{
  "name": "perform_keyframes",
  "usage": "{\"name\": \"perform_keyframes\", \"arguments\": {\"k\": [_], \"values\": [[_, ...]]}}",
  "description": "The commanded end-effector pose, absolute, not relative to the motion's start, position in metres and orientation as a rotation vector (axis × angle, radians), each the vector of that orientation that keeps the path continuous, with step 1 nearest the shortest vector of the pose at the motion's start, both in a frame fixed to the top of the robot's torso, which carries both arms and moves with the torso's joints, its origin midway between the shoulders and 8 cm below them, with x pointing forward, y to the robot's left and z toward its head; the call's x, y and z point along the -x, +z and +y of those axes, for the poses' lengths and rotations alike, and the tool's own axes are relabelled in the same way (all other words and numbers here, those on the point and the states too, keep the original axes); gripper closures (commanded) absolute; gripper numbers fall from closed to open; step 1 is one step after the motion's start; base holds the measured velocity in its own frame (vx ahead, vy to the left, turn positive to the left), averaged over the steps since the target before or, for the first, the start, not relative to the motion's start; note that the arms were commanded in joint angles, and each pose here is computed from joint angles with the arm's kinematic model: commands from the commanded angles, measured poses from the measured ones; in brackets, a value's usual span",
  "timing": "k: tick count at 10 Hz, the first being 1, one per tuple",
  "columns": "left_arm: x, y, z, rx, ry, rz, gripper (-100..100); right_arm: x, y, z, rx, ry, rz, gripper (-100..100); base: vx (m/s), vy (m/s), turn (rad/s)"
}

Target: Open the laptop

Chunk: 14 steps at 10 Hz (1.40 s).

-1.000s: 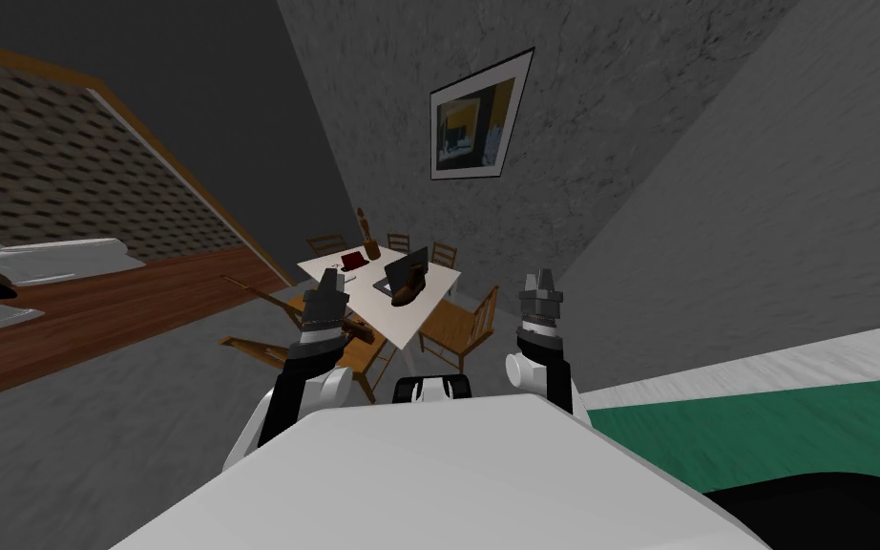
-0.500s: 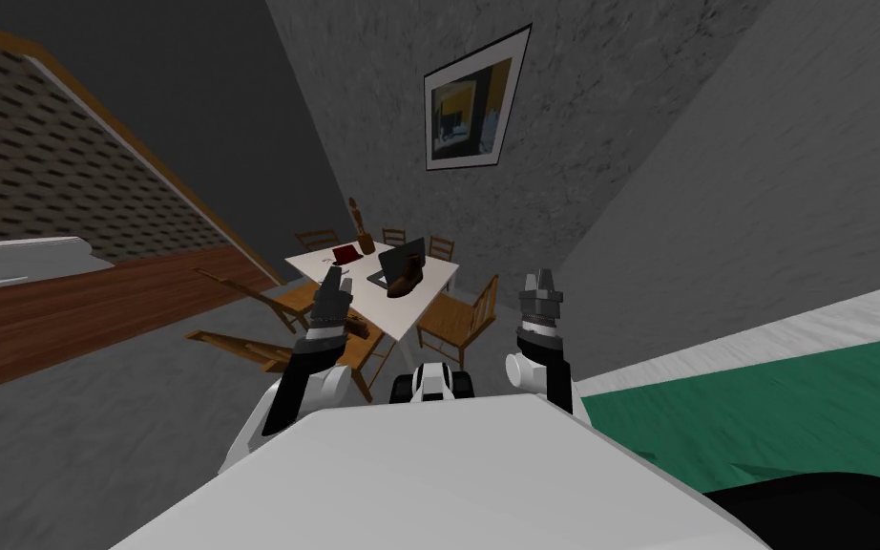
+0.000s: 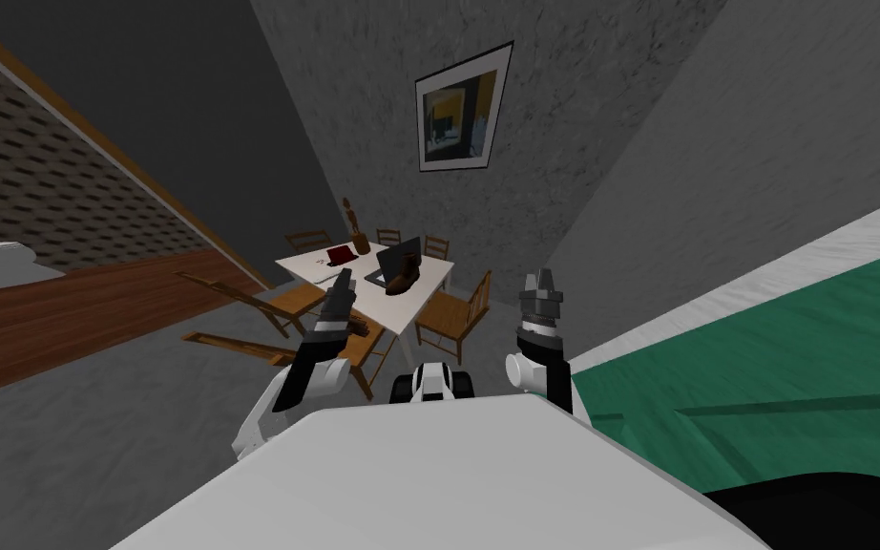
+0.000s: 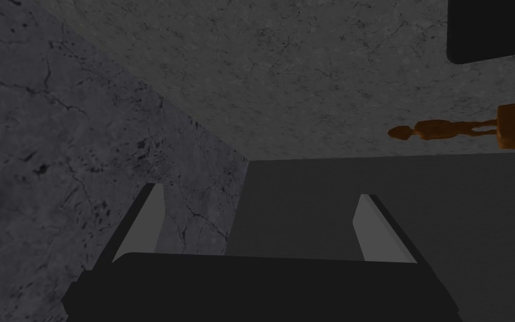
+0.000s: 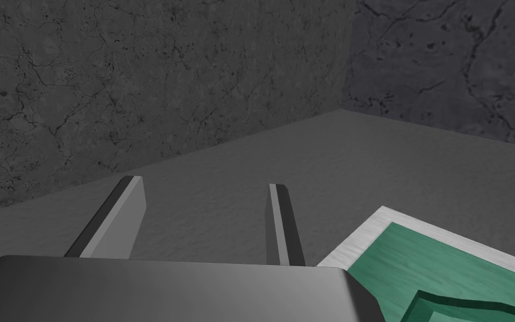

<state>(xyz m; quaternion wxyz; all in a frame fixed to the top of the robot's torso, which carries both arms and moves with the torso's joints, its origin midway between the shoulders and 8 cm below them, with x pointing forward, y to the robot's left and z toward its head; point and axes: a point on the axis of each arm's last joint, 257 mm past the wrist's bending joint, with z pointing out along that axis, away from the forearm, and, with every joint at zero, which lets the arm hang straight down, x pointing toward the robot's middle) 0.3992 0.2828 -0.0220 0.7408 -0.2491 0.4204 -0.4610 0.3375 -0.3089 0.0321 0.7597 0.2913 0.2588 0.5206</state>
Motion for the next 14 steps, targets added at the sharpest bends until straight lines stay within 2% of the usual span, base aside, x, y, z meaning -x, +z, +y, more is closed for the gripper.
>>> {"name": "perform_keyframes", "arguments": {"k": [1, 14], "values": [[-0.421, -0.043, 0.295, 0.551, -0.955, 0.981, -100, -0.338, 0.032, -0.309, -0.634, 1.134, 0.564, 0, -0.112, 0.028, -0.176], [-0.496, -0.102, 0.362, 0.602, -0.737, 1.15, -100, -0.338, 0.032, -0.309, -0.634, 1.133, 0.564, 0, -0.086, 0.017, -0.125]]}}
